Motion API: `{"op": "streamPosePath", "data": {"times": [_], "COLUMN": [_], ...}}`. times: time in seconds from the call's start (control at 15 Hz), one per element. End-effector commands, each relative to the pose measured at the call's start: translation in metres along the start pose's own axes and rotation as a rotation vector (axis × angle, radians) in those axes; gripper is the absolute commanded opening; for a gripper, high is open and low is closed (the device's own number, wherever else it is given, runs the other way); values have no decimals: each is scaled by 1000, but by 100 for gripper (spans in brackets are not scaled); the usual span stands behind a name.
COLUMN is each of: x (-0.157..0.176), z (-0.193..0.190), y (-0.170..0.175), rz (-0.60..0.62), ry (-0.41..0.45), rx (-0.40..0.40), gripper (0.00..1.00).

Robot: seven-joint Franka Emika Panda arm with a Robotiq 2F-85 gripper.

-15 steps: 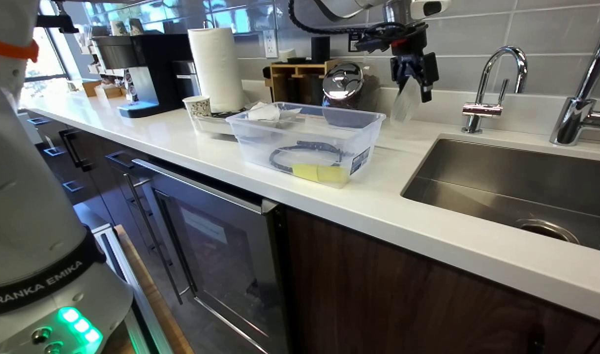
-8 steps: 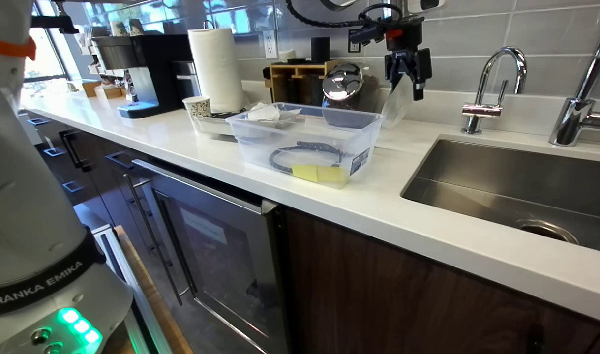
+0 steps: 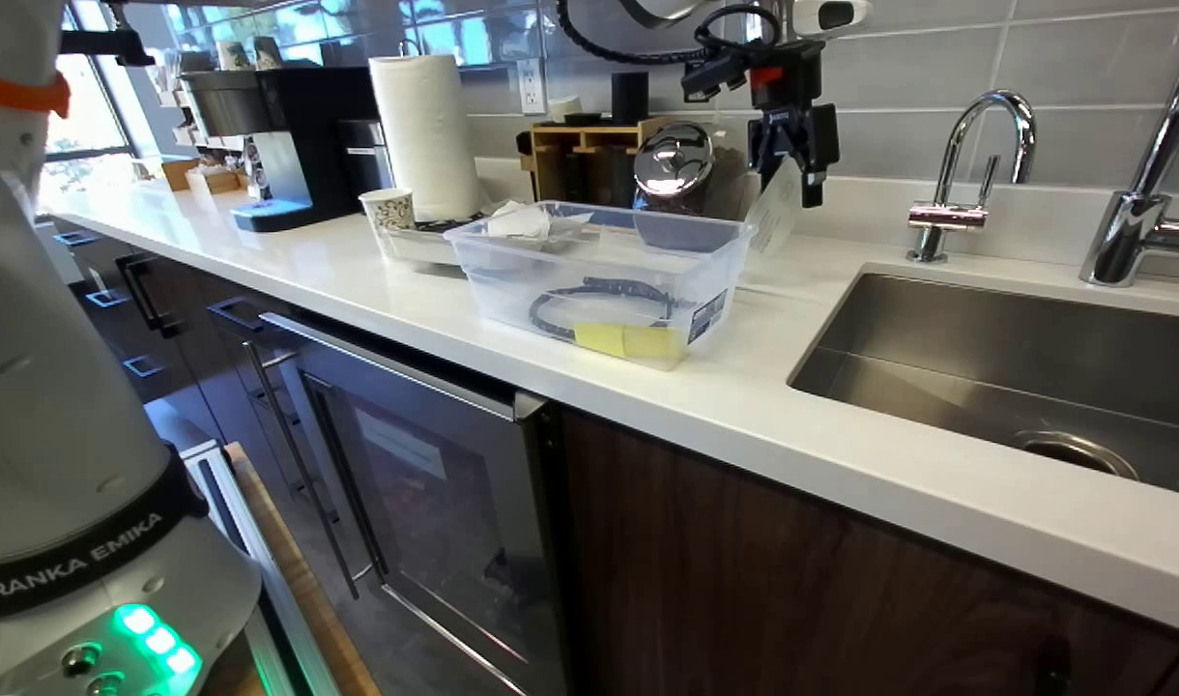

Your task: Pick up the white oval shaped paper from the tote and place it on the counter

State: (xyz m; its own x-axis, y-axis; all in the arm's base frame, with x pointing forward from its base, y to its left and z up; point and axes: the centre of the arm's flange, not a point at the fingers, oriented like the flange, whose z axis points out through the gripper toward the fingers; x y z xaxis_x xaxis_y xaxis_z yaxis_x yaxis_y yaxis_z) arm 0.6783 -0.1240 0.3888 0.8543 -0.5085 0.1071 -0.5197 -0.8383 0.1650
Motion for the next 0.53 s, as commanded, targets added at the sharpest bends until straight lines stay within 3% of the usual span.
{"op": "streamPosePath", "data": {"times": [0.0,0.47], "x": [-9,-13], "z": [2,3], "y": [-2,-6], "rz": [4,-5], "ry": [-40,-44], "rx": [-6,-1], "gripper": [100,100]}}
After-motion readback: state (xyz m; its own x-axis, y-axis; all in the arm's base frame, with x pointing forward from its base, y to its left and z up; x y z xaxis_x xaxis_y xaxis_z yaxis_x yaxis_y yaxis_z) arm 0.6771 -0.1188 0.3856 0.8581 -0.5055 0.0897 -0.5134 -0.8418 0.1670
